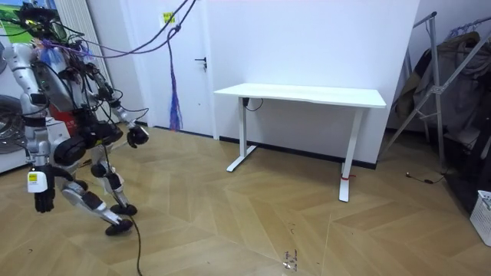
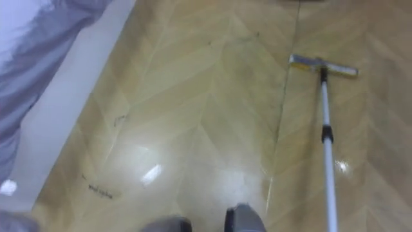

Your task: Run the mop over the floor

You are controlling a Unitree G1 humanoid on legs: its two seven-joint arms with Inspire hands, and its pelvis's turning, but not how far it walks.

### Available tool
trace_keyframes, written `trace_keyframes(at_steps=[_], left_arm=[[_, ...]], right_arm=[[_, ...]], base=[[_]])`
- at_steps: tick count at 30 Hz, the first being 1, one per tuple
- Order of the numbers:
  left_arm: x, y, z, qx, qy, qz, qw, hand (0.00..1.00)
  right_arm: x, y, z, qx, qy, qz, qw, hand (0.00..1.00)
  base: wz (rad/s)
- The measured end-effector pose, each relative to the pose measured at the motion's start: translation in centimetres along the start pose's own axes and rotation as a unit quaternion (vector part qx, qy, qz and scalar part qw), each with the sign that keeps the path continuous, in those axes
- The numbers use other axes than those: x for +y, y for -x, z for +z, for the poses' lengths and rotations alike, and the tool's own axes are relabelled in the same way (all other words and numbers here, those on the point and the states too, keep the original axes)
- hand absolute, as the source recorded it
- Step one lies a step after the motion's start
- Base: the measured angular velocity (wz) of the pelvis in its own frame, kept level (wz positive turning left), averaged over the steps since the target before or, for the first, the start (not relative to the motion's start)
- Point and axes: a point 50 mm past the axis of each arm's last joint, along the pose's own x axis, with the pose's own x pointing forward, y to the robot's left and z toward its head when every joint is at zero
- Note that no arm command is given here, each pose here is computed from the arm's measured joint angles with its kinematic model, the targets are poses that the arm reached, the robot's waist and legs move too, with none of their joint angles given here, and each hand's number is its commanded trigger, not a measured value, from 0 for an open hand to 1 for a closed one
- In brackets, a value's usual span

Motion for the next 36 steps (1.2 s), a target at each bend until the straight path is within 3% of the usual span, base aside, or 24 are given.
trace_keyframes(at_steps=[2,4,9,14,24,27,31,35,36], left_arm=[[0.0,0.1,0.2,-0.012,-0.003,-0.003,1.000,0.00],[0.0,0.1,-0.5,-0.003,-0.004,-0.013,1.000,0.00],[-0.1,0.1,-1.6,0.014,-0.004,-0.038,0.999,0.00],[-0.1,0.0,-0.3,-0.020,-0.020,-0.033,0.999,0.00],[-0.7,0.1,-1.2,-0.005,-0.029,-0.025,0.999,0.00],[-0.6,0.1,-1.5,0.006,-0.030,-0.021,0.999,0.00],[-0.7,-0.1,-0.3,0.001,-0.004,-0.018,1.000,0.00],[-0.3,-0.1,1.4,-0.029,-0.003,-0.010,1.000,0.00],[-0.1,-0.1,1.7,-0.033,-0.004,-0.007,0.999,0.00]], right_arm=[[0.8,0.8,3.4,-0.052,-0.020,0.023,0.998,1.00],[1.2,1.0,4.1,-0.063,-0.030,0.041,0.997,1.00],[-0.3,-0.3,-1.4,0.004,-0.032,0.031,0.999,1.00],[-2.6,-1.0,-10.6,0.108,-0.022,-0.008,0.994,1.00],[0.2,-0.7,-14.2,0.148,-0.013,0.015,0.989,1.00],[0.5,-0.8,-12.3,0.138,-0.017,0.011,0.990,1.00],[0.5,-0.5,-3.5,0.053,-0.032,-0.004,0.998,1.00],[0.9,1.7,5.9,-0.078,-0.072,0.024,0.994,1.00],[1.1,2.0,6.8,-0.091,-0.082,0.032,0.992,1.00]], base=[[-0.10],[0.06],[0.28],[0.16],[-0.05],[0.13],[-0.04],[0.11],[0.29]])
